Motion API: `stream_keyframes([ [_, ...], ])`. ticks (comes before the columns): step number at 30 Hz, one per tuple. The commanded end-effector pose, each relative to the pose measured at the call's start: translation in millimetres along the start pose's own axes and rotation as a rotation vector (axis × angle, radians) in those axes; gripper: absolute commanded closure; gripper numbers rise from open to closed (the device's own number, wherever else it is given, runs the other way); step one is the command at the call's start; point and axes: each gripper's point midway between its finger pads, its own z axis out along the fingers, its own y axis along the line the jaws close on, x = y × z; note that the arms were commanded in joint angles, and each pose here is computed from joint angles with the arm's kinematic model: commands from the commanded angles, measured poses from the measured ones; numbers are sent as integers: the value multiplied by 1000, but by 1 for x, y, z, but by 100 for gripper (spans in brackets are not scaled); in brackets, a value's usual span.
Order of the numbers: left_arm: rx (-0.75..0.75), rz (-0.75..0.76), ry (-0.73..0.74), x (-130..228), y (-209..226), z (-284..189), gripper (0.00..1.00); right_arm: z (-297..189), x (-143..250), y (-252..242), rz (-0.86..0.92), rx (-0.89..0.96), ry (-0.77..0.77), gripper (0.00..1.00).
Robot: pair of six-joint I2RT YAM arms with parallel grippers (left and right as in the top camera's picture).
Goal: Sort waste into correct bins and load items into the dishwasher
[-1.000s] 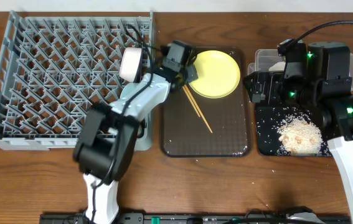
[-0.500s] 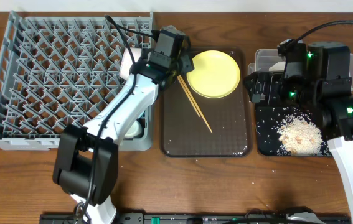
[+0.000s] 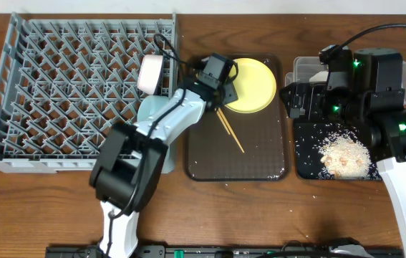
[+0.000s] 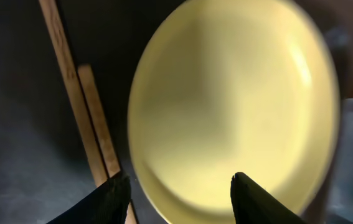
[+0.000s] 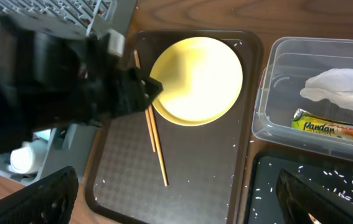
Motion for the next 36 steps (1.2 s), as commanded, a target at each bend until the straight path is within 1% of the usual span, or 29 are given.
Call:
stream_keyframes([
  [1, -49, -52, 13, 6, 17, 15, 46, -1, -2, 0, 10, 2, -5, 1],
  [15, -33, -45, -12, 2, 14, 22, 46, -1, -2, 0, 10, 2, -5, 1],
  [22, -51, -45, 6, 10, 21, 36, 46, -1, -2, 0, 10, 2, -5, 1],
  [29, -30, -32, -4, 14, 15, 47, 46, -1, -2, 0, 10, 3, -5, 1],
  [33, -49, -30, -11, 14, 19, 50, 48, -1, -2, 0, 10, 3, -5, 1],
  [34, -54, -30, -7, 16, 21, 52, 51, -1, -2, 0, 10, 3, -5, 1],
  [36, -69, -30, 6, 21, 27, 59, 55, -1, -2, 0, 10, 2, -5, 1],
])
